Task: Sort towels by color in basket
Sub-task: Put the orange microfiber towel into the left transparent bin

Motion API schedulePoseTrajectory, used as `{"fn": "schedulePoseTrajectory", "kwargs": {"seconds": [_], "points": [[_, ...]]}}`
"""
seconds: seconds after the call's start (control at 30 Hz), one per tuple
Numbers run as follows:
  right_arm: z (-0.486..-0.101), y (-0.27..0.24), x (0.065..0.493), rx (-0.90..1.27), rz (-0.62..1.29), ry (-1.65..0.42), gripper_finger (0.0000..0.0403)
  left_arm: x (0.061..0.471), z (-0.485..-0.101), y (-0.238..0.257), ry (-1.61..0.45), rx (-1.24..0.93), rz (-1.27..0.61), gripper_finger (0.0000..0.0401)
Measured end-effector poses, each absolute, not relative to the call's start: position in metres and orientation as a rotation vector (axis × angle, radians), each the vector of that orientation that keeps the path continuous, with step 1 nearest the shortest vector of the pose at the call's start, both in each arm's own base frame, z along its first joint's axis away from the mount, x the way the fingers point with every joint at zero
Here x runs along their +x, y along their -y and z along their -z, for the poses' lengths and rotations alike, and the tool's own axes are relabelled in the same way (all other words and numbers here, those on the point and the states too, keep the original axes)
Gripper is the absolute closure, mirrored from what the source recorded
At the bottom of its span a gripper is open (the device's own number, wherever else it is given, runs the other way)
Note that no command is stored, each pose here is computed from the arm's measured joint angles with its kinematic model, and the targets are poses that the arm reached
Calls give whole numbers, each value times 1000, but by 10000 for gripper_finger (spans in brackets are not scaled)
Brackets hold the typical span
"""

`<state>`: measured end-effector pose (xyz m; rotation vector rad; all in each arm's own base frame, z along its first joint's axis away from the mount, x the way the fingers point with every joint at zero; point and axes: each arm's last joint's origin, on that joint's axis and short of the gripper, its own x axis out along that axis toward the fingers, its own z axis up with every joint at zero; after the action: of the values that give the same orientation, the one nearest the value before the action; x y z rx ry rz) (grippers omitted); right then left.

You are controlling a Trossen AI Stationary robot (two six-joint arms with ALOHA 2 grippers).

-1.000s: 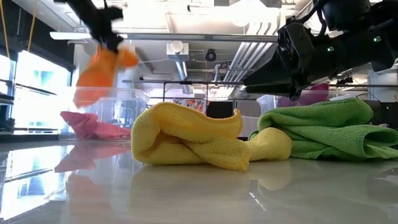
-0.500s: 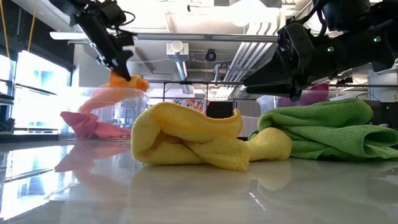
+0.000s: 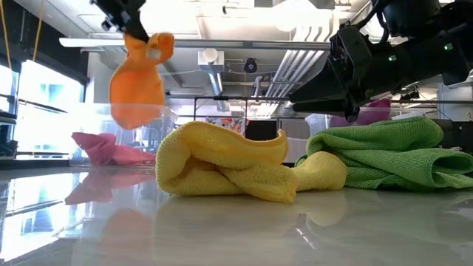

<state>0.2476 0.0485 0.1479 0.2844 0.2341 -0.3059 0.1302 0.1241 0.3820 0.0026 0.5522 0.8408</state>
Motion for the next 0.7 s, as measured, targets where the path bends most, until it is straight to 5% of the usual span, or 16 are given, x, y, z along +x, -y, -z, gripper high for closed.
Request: {"fn": "schedulePoseTrajectory", "kwargs": {"seconds": [0.2,0.43,0.7], "points": [[-148,-48,248,284,306,-234,254,133,-374,-129,-586,9,-876,394],[-148,-48,248,284,307,-234,254,148,-321,-161,-727,-54,-940,386],[-146,-48,247,276,309,-251,254,150,-288,-202,-795,-108,-1060,299]]}}
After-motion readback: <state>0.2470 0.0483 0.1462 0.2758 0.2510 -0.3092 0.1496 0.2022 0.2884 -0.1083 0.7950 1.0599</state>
